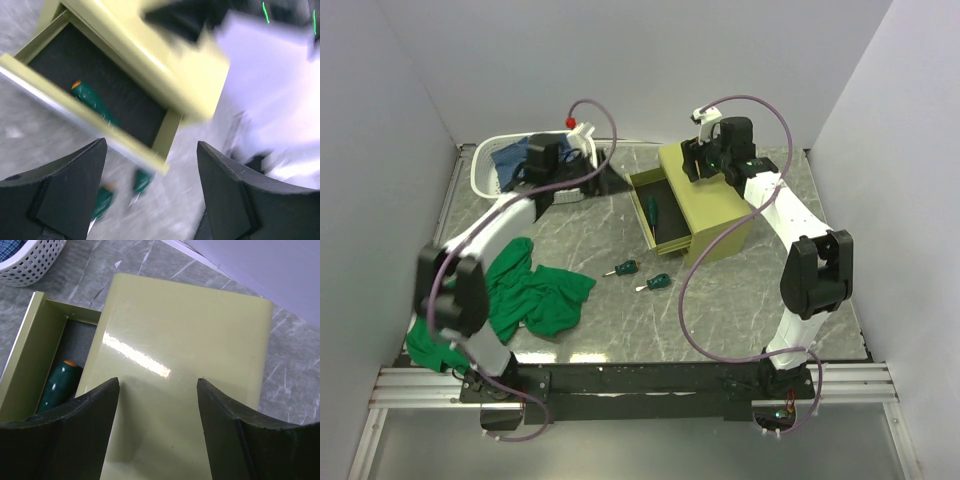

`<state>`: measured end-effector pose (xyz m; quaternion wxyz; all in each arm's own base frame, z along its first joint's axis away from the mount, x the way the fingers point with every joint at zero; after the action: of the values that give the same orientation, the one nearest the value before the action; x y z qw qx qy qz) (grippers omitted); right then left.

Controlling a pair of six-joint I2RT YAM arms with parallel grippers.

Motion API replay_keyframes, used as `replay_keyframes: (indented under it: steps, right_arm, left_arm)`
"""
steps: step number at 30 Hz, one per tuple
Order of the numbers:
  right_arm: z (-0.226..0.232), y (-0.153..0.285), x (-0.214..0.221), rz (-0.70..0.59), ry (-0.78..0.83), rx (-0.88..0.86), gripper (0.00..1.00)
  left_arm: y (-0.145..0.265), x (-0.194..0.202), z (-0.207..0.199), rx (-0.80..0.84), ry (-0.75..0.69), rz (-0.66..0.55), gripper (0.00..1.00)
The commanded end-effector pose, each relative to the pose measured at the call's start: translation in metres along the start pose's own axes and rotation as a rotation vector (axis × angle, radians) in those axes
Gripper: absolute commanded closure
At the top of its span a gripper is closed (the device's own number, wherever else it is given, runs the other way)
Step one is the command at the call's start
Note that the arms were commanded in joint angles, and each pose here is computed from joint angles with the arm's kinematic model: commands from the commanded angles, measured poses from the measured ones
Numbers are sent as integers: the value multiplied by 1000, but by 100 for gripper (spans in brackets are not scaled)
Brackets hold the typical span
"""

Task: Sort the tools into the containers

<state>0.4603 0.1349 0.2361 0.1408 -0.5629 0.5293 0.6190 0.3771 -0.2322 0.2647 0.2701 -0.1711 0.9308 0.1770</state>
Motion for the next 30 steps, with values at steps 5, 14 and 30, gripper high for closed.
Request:
replay_keyframes:
  steps: [5, 14, 30]
  right_arm:
    - [15, 4, 74, 299, -77, -38, 26]
    - [15, 3, 72, 295, -80, -43, 26]
    - [15, 3, 74, 299, -70, -37, 25]
  left_arm:
    - [53, 102, 53, -115, -696, 245, 23]
    - [34, 123, 95, -122, -766, 360, 23]
    - [-22, 139, 116, -79, -815, 578, 31]
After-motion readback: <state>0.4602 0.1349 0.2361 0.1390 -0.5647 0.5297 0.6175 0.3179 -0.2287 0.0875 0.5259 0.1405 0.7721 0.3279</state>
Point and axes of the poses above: each gripper's point midway between its finger pads, its own y axis back along the fingers, its own z axis along the line the jaws close on, x = y × z, the point moved 5 cm from there along y, back along the fingers, and after that the axes turned 9 degrees about y, right-handed, at the moved point
